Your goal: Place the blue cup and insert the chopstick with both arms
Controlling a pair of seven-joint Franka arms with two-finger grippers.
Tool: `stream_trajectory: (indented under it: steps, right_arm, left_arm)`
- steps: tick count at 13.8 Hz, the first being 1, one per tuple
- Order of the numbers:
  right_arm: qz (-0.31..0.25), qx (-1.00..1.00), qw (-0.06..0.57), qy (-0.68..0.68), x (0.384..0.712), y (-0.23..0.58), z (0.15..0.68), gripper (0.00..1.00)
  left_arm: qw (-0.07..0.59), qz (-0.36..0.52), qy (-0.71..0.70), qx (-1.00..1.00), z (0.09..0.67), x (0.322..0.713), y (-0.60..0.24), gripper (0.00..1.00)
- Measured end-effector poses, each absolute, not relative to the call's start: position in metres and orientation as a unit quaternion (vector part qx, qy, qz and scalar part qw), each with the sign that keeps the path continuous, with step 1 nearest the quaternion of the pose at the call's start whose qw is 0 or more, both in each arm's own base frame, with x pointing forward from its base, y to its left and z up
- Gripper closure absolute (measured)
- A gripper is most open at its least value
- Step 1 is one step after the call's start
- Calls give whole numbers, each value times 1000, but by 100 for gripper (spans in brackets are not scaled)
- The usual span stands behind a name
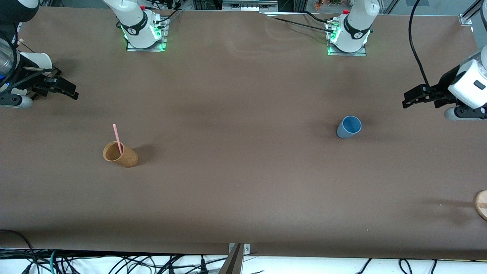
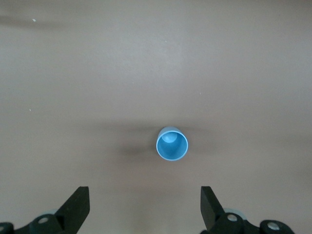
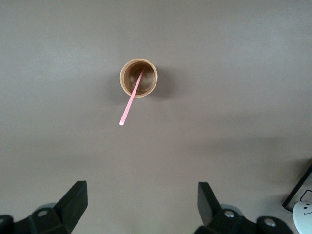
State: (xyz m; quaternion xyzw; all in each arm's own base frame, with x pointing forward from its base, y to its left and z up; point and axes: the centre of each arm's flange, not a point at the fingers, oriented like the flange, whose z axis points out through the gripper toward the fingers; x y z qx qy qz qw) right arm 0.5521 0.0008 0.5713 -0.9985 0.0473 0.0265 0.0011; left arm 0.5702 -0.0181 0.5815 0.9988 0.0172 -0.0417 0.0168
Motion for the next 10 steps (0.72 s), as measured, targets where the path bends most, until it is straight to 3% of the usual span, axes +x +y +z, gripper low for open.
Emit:
stream_trajectory:
  steps: [10]
  right_arm:
    - [22, -999, 1, 47, 553, 1, 574, 0]
  left_arm:
    - [17, -45, 14, 999, 579, 568, -22, 0]
